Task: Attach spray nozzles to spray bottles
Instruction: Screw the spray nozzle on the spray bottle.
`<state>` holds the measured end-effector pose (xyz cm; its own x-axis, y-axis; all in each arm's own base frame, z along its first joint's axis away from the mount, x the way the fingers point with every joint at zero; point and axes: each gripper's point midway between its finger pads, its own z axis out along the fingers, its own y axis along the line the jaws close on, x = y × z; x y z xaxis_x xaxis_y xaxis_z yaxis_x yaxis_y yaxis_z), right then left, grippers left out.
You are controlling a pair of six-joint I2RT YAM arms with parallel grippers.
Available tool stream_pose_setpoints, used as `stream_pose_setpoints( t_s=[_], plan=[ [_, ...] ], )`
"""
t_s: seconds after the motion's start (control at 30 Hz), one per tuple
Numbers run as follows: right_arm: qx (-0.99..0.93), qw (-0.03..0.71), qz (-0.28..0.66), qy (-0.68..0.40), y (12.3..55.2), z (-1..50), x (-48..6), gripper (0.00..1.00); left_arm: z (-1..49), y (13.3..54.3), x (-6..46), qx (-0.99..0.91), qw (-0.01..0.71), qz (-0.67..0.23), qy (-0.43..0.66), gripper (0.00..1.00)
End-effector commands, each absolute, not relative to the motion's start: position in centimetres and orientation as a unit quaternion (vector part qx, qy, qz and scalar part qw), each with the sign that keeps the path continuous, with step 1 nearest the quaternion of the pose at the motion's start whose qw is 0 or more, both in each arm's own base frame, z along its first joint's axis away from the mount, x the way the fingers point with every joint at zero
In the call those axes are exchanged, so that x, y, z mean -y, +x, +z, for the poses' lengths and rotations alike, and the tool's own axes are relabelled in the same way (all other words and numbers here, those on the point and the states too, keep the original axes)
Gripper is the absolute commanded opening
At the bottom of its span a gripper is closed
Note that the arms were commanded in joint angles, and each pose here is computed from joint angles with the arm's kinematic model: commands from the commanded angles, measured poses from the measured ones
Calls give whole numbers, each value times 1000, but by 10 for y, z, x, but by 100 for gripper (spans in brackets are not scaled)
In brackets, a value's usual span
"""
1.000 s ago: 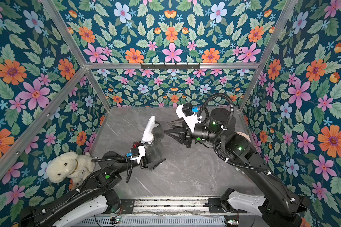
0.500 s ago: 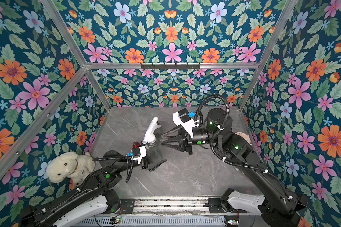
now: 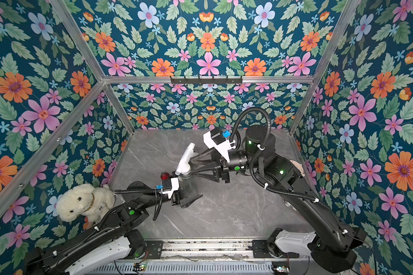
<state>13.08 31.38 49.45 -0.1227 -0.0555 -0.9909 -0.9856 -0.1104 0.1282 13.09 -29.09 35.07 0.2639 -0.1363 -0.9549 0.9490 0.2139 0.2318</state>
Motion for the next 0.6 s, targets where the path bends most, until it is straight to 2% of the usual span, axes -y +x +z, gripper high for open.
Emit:
stream_pose_setpoints(
  t_s=[0.0,0.17,0.37,0.57],
  plan=[
    [-503,429,541,-520,128,496,-313,52,356,125,291,-421,644,-428,474,0],
    [-507,417,540,-527,127,493,-315,57,354,119,292,-414,634,-436,486,0],
    [-507,403,545,-532,126,487,-320,57,354,120,292,-415,636,-435,484,0],
    [-505,398,541,-542,121,484,-325,51,354,119,294,-413,633,-438,486,0]
  ],
)
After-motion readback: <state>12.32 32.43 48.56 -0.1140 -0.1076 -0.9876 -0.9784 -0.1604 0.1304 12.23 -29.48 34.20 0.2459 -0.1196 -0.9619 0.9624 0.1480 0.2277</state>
